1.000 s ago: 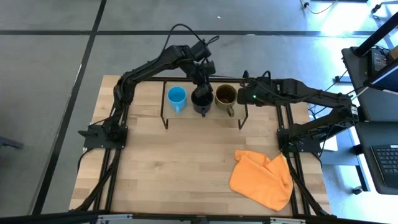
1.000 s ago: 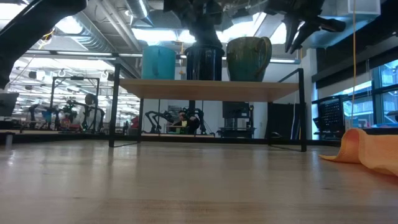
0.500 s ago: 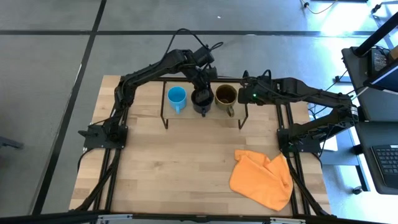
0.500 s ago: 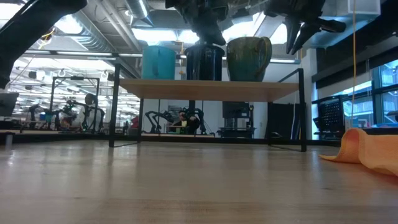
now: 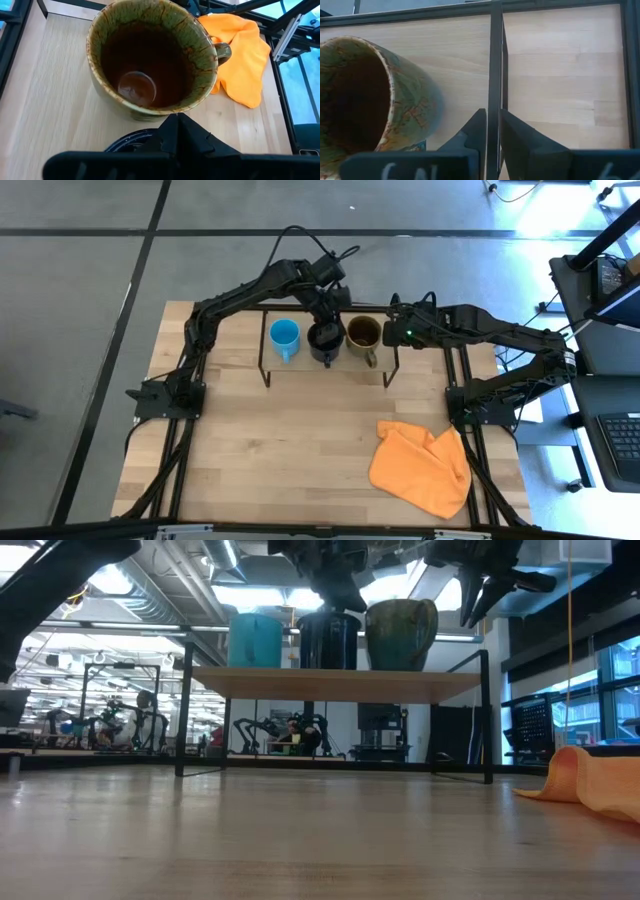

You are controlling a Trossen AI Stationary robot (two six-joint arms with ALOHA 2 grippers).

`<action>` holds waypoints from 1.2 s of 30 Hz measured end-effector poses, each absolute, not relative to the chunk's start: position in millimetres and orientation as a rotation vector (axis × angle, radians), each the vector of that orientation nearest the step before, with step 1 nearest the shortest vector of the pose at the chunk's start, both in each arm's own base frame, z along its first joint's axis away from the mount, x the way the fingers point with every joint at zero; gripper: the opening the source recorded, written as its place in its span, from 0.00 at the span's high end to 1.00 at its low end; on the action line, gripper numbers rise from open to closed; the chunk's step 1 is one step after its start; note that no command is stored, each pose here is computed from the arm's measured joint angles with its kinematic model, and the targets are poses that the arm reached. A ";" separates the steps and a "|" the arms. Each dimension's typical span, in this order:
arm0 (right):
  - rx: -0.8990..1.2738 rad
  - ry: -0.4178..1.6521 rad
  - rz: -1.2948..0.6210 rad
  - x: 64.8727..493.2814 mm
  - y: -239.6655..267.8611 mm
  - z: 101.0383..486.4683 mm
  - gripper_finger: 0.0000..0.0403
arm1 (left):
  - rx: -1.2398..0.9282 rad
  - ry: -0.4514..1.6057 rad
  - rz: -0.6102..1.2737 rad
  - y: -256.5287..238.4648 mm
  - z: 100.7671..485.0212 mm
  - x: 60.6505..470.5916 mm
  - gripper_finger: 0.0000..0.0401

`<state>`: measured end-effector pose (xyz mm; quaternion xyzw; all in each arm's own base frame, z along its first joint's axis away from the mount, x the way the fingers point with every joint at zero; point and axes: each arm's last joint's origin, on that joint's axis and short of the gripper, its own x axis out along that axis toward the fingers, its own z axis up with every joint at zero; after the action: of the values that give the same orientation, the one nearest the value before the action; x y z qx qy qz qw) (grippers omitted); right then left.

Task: Stack small to large cups/mugs on shelf
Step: Put the brown mug on the shelf

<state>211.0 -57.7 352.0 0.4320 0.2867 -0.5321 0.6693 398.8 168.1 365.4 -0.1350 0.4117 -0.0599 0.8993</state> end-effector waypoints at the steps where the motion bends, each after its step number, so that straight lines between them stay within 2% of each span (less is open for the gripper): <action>1: 0.974 0.646 -1.200 211.0 -57.7 352.0 0.87 | -0.280 0.849 -0.127 168.3 365.2 399.4 0.99; 24: 0.974 0.647 -1.200 211.1 -57.7 351.8 0.87 | -0.281 0.788 -0.143 169.0 368.2 404.4 0.99; 36: 0.972 0.649 -1.198 211.1 -57.7 351.8 0.87 | -0.274 0.918 -0.026 185.2 360.3 388.3 0.99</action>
<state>211.1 -57.7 351.8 0.4310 0.2878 -0.5317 0.6699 388.3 185.2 360.3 -0.1318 0.4415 -0.0124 0.8874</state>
